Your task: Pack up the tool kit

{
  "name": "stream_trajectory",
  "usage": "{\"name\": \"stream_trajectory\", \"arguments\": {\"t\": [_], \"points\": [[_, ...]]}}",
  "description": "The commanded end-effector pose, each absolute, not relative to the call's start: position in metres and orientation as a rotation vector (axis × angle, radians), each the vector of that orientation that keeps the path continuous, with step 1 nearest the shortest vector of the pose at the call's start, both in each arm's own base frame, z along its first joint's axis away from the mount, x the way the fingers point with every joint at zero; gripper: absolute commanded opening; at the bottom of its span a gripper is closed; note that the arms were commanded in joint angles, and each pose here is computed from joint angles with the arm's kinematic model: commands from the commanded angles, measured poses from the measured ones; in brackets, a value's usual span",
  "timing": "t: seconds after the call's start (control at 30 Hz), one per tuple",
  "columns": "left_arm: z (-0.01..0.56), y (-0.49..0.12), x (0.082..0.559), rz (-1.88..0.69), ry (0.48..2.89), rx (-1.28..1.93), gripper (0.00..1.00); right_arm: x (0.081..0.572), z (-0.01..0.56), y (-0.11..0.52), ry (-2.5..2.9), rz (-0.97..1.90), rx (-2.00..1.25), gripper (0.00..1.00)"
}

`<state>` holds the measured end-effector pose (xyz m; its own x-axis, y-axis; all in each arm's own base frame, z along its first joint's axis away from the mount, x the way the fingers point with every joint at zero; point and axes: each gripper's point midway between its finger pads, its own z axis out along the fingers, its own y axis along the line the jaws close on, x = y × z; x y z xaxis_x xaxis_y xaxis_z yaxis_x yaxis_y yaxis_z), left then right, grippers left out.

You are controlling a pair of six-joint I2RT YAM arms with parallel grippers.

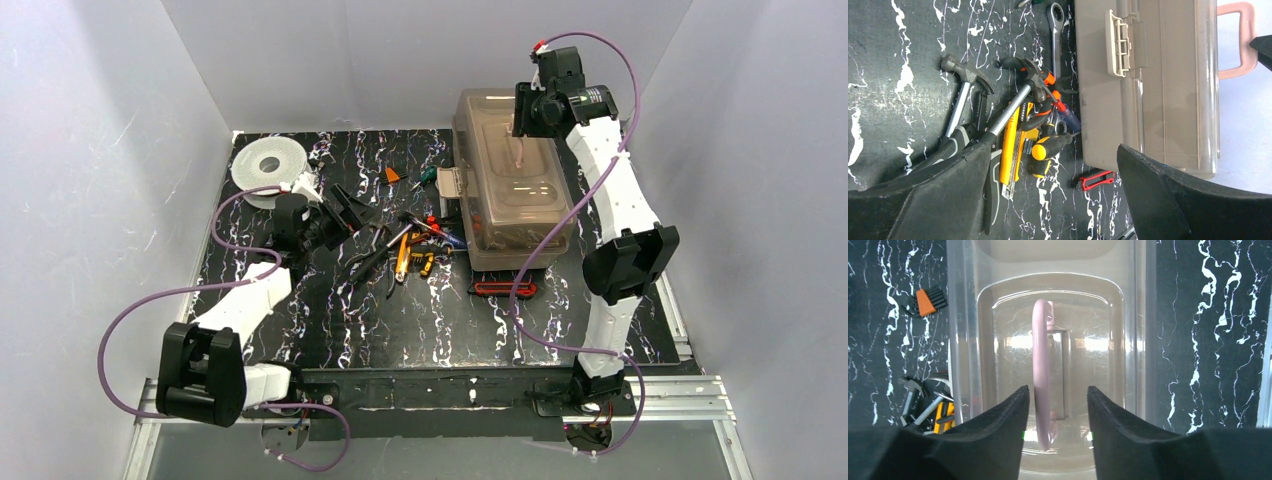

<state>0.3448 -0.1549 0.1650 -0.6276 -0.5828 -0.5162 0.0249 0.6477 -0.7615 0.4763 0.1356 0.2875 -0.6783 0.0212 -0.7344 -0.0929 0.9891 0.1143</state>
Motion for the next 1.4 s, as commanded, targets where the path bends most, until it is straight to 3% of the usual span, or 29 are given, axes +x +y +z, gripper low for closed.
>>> {"name": "stream_trajectory", "arguments": {"t": [0.0,0.17,0.73,1.37], "points": [[0.169,-0.164,0.347,-1.024,2.063,-0.397,0.98,0.477,0.308,0.134,2.25,0.174,-0.05,0.42],[0.167,-0.168,0.347,-1.036,2.07,-0.388,0.98,0.474,0.307,0.138,2.26,0.207,-0.06,0.01],[0.16,-0.211,0.373,-1.012,2.181,-0.317,0.96,0.458,0.375,0.096,2.07,0.67,0.108,0.01],[0.164,-0.244,0.389,-0.898,2.259,-0.202,0.94,0.468,0.323,0.001,2.177,0.39,0.284,0.01]]}}
